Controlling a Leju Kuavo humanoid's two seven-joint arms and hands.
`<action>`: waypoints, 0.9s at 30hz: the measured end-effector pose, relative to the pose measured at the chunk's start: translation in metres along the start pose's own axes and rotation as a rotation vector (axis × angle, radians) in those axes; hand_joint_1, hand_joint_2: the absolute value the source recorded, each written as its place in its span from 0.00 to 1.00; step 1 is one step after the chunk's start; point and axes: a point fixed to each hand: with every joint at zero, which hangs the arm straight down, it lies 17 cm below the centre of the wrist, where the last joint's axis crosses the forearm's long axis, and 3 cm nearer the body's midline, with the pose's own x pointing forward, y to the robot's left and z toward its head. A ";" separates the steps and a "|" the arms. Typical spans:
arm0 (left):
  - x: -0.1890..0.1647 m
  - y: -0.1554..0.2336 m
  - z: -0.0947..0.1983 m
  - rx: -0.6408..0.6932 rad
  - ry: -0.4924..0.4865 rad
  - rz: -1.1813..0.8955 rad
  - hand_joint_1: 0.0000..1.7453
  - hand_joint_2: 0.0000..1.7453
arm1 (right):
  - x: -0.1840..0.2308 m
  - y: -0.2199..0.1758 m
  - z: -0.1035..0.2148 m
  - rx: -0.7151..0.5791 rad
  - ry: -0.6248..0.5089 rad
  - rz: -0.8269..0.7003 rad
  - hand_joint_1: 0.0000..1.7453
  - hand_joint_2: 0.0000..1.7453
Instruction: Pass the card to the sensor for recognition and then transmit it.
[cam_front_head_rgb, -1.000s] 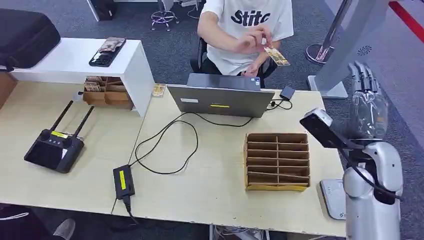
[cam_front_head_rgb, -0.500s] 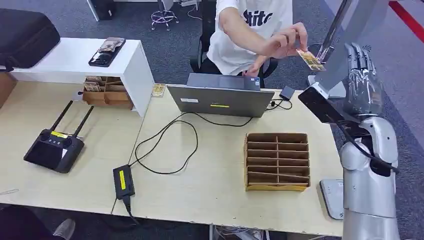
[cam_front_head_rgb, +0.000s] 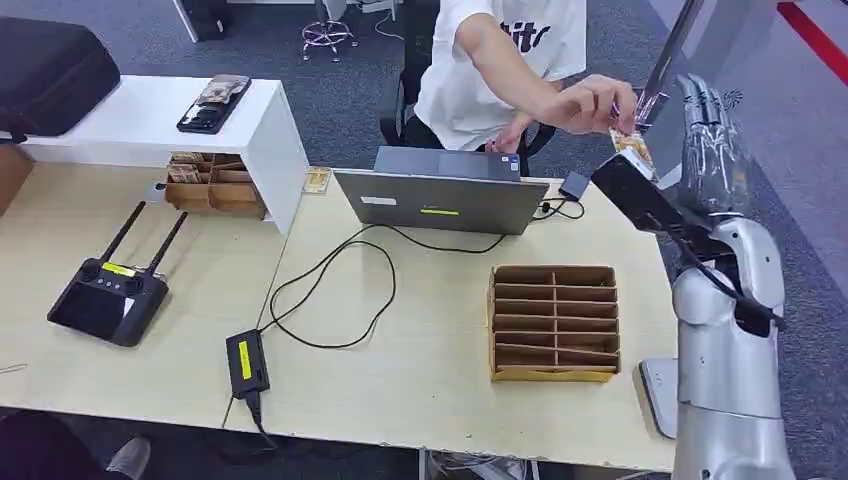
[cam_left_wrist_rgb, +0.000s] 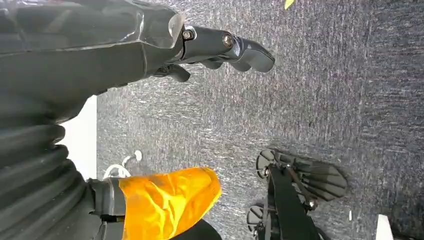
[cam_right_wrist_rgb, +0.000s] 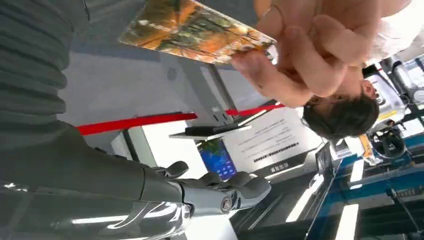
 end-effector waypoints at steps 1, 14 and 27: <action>0.000 0.000 0.000 0.000 -0.001 -0.002 0.00 1.00 | 0.004 0.000 -0.002 0.002 -0.002 -0.011 0.00 1.00; 0.000 0.002 0.000 0.004 0.001 -0.005 0.00 1.00 | 0.031 0.006 -0.009 -0.005 -0.016 -0.114 0.94 1.00; 0.001 0.006 -0.002 0.011 0.000 -0.006 0.00 1.00 | 0.033 0.001 -0.005 -0.023 -0.019 -0.133 0.16 1.00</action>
